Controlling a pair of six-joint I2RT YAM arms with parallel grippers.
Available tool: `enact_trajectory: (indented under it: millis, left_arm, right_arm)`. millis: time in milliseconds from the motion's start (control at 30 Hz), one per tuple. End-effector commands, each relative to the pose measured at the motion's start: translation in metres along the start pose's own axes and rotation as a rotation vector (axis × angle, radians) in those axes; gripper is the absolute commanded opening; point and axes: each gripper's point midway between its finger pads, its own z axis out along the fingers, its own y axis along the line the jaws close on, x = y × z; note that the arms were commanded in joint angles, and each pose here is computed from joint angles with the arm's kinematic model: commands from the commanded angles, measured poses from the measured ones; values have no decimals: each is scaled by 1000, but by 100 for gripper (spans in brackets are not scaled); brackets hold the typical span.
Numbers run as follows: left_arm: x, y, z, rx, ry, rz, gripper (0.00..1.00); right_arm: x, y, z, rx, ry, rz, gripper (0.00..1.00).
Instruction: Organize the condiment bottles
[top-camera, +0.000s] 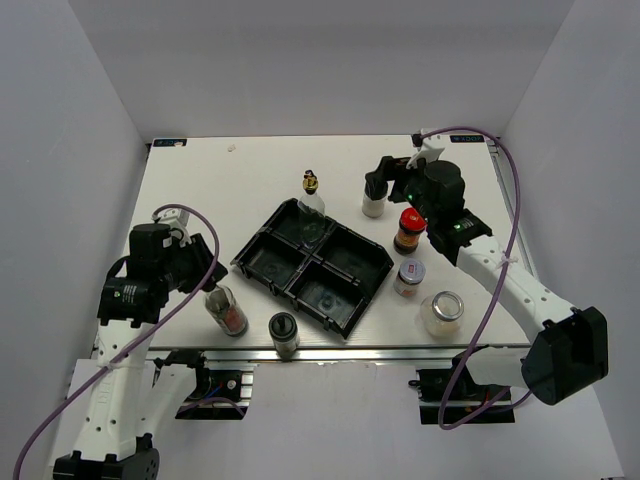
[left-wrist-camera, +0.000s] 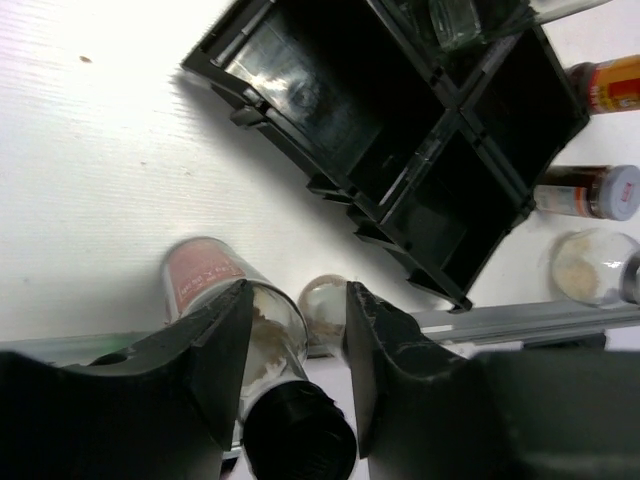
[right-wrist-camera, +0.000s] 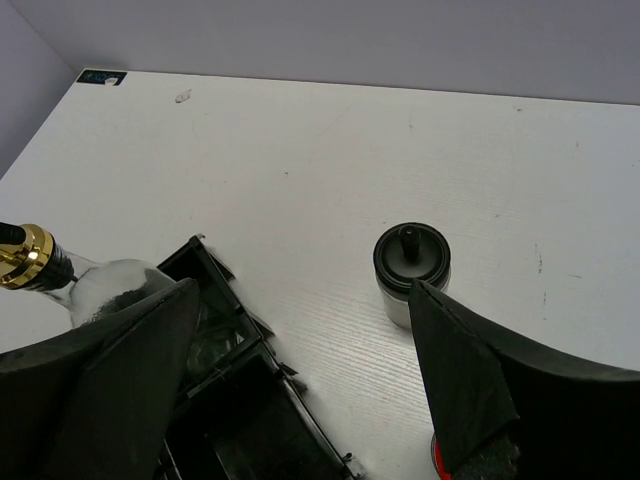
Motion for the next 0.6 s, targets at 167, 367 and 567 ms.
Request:
enact_trajectory:
  millis: [167, 367, 567]
  left_arm:
    - [23, -9, 7, 78, 55, -14, 72]
    - [26, -14, 3, 109, 47, 0, 82]
    - [30, 0, 0, 33, 50, 5, 84]
  right_arm:
    - [-10, -2, 2, -27, -51, 29, 89]
    - [-4, 0, 3, -49, -36, 49, 89]
    - [2, -3, 6, -49, -21, 66, 89]
